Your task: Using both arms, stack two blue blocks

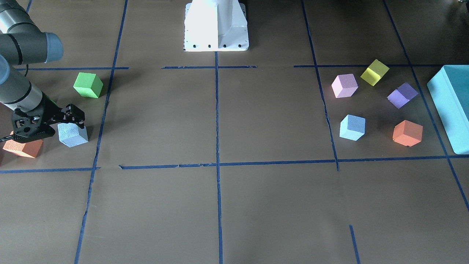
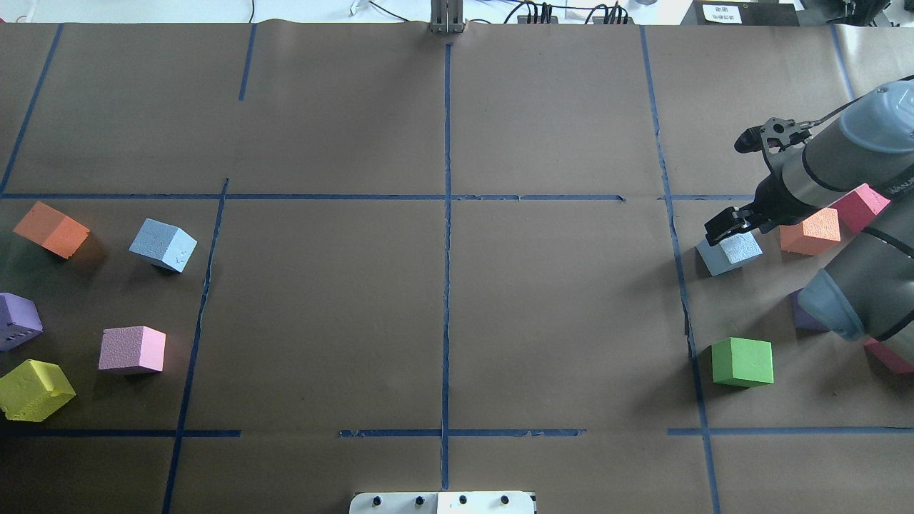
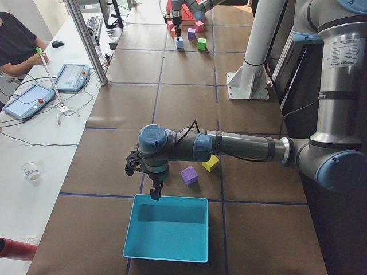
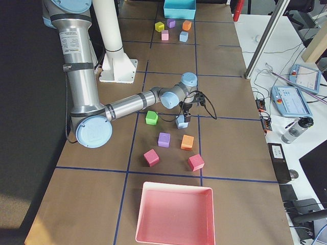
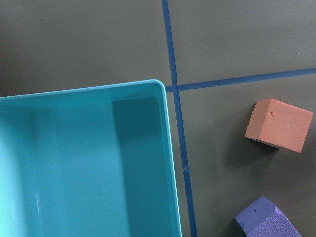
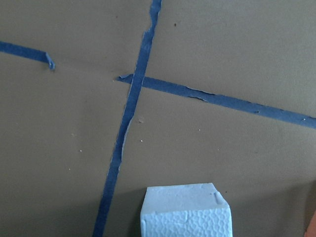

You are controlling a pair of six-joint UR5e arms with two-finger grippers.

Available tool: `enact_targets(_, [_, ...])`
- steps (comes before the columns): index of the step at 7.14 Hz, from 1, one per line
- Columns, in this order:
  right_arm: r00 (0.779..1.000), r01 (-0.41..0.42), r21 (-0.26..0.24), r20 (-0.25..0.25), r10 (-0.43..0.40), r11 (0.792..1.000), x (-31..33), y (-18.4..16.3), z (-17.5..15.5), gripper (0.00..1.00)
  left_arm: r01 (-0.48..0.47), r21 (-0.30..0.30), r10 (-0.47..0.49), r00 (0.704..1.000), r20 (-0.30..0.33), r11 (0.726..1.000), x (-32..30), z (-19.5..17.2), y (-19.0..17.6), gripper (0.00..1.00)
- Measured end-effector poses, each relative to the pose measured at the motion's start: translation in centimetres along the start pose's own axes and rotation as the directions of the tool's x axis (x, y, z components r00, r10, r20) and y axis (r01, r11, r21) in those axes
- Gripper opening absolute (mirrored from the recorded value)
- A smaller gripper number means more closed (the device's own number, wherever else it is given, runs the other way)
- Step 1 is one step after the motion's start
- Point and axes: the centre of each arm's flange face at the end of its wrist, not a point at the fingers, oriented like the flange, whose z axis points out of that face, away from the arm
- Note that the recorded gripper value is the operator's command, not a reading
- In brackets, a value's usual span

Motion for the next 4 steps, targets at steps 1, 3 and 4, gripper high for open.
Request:
enact_targets(1, [1.0,0.004,-0.013,-0.008,-0.004,1.0,0.0,0.2,0.8,1.0,0.0,0.0,0.0,1.0,0.0,1.0,0.0,0.0,0.0,1.0])
enact_targets(3, [1.0,0.005,-0.039,-0.019,-0.006,0.999,0.0,0.5,2.5,0.61,-0.002,0.002,0.002,1.0,0.0,1.0,0.1,-0.1,0.0,1.0])
enact_targets(4, [1.0,0.005,-0.047,-0.022,-0.006,0.999,0.0,0.7,2.9,0.15,-0.003,0.004,0.003,1.0,0.0,1.0,0.2,-0.2,0.0,1.0])
